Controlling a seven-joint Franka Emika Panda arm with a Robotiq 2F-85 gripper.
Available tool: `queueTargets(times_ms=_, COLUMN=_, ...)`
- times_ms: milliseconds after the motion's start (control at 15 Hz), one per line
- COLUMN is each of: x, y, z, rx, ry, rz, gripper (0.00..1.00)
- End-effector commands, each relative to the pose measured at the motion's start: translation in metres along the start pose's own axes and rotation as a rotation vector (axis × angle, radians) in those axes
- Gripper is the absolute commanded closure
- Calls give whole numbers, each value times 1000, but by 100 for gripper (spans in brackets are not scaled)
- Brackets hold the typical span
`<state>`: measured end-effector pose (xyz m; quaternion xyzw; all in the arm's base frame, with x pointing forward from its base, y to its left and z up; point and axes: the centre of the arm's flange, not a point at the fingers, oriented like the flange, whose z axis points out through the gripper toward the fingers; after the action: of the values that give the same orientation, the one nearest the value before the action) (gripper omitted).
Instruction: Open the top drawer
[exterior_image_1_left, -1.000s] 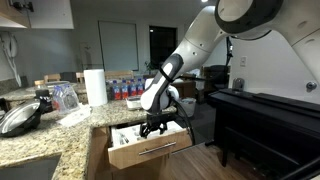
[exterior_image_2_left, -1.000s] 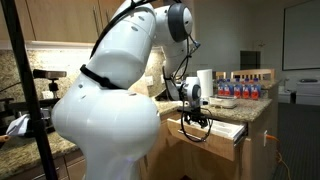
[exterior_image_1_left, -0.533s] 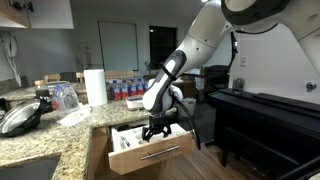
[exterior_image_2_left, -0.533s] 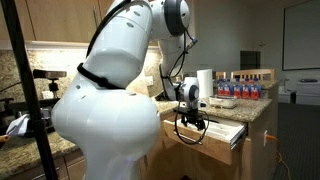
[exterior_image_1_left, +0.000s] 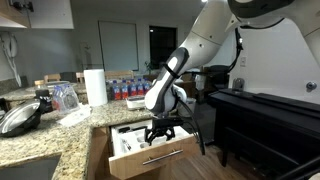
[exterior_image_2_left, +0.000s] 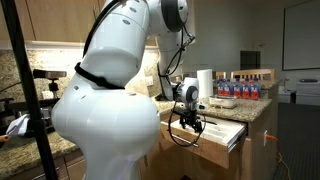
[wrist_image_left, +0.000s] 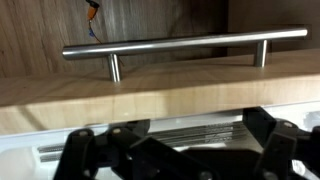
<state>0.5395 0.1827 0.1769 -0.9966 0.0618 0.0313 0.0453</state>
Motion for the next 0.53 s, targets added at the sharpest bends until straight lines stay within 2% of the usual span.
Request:
queueTargets(times_ms=0, x=-25, y=7, z=1, rx=18, ry=-22, rz=61, gripper=0)
queueTargets(times_ms=200, x=-23, y=7, z=2, rx=17, ry=-18, rz=64, gripper=0)
queueTargets(times_ms=467, x=-12, y=8, z=-13, rx=-4, ry=63, rz=70, gripper=0)
